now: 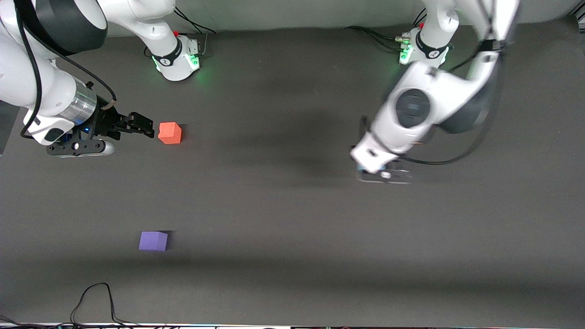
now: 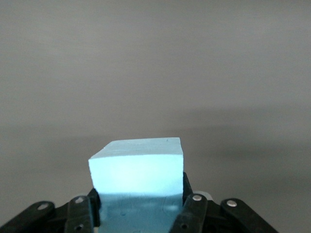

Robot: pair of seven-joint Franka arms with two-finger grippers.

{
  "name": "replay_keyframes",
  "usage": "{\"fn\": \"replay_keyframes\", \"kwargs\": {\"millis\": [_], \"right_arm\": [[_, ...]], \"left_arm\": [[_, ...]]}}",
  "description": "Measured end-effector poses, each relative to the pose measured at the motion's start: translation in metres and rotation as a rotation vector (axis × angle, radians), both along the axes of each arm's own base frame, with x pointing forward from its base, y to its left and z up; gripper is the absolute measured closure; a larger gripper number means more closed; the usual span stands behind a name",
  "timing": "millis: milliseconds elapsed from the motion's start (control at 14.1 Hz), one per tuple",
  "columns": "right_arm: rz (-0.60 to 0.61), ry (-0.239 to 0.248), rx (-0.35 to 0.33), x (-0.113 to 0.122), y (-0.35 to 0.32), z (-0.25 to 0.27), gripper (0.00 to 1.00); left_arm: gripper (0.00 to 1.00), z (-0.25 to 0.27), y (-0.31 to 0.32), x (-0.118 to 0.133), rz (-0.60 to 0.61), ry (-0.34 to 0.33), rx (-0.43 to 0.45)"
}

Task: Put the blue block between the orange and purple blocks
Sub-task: 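Carry the blue block toward the table middle while the right gripper nears orange, then release the blue block at the middle and raise the left gripper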

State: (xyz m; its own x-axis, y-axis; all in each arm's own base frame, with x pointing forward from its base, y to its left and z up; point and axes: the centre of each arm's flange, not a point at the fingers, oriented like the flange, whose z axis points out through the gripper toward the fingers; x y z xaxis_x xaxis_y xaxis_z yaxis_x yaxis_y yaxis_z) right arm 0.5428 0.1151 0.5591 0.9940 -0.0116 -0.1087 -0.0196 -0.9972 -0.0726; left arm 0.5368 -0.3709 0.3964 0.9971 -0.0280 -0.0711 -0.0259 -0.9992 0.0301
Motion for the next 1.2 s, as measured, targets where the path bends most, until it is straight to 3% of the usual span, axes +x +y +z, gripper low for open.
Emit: {"fn": "replay_keyframes", "kwargs": {"millis": [283,566,848,919,1131,1202], "right_arm": [[0.000,-0.002,0.001,0.000,0.000,0.000,0.00],[0.001,-0.002,0.001,0.000,0.000,0.000,0.00],[0.001,-0.005,0.002,0.001,0.000,0.000,0.00],[0.001,-0.006,0.003,0.001,0.000,0.000,0.00],[0.004,-0.018,0.013,0.003,0.004,0.000,0.00],[0.012,-0.021,0.029,0.002,0.011,0.000,0.00]], "left_arm": [[0.41,-0.093,-0.128,-0.067,0.013,-0.045,0.010],[0.41,-0.173,-0.184,-0.109,0.003,-0.044,0.046],[0.41,-0.191,-0.194,-0.105,0.009,-0.053,0.037],[0.36,-0.189,-0.194,-0.103,0.011,-0.058,0.034],[0.05,-0.176,-0.192,-0.091,0.025,-0.075,0.027],[0.05,-0.163,-0.186,-0.080,0.040,-0.082,0.031]]}}
